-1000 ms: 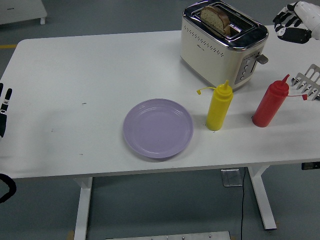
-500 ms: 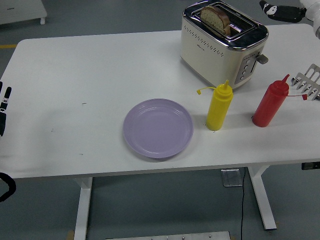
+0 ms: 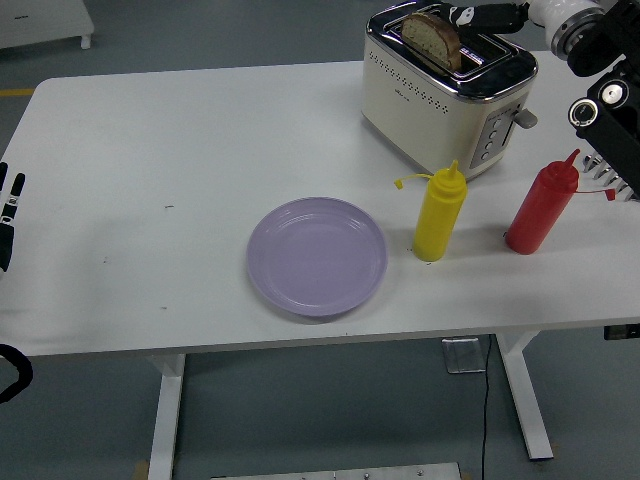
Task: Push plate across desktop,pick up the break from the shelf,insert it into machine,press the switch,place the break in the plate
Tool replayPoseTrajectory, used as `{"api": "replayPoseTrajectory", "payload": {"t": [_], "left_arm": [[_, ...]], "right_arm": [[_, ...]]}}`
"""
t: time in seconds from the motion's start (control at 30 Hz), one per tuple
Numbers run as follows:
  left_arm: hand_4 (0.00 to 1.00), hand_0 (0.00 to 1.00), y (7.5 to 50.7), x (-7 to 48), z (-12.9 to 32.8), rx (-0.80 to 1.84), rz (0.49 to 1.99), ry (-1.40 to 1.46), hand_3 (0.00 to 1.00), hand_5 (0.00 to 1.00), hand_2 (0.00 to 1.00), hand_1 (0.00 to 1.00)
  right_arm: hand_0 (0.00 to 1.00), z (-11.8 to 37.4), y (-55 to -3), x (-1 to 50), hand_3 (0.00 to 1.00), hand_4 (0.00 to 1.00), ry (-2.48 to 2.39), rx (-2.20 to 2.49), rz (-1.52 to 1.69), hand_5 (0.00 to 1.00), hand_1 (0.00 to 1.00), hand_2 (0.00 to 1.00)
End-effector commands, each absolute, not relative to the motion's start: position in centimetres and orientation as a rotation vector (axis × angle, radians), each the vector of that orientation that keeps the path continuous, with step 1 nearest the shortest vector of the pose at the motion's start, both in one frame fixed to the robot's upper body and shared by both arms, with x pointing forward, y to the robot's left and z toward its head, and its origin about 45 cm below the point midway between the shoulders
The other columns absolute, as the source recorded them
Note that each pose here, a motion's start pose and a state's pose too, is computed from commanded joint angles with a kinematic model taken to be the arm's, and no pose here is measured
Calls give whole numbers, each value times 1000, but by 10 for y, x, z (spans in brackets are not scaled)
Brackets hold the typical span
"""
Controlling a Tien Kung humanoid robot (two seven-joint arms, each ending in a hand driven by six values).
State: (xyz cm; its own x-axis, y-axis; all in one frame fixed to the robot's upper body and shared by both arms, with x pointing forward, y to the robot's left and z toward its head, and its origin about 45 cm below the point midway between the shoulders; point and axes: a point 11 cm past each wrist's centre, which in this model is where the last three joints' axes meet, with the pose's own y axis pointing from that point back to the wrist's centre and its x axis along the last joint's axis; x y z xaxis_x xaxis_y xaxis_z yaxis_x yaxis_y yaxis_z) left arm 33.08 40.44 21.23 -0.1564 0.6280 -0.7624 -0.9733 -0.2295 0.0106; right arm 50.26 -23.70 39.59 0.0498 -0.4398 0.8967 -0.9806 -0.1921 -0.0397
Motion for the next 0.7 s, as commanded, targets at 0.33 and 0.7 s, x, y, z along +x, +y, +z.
{"api": "replayPoseTrajectory", "payload": {"t": [0.33,0.7], "left_arm": [[631,826,405,331,213,-769,1679,619,809,998,925,859],[631,825,405,331,213,-766,1677,619,809,998,925,858]], "right_arm": [[796,386,-211,519,859,760,-1302,1568,1081,499,789,831],[744,379,-199,525,845,773,-1239,1475,1118,511,745,787]]}}
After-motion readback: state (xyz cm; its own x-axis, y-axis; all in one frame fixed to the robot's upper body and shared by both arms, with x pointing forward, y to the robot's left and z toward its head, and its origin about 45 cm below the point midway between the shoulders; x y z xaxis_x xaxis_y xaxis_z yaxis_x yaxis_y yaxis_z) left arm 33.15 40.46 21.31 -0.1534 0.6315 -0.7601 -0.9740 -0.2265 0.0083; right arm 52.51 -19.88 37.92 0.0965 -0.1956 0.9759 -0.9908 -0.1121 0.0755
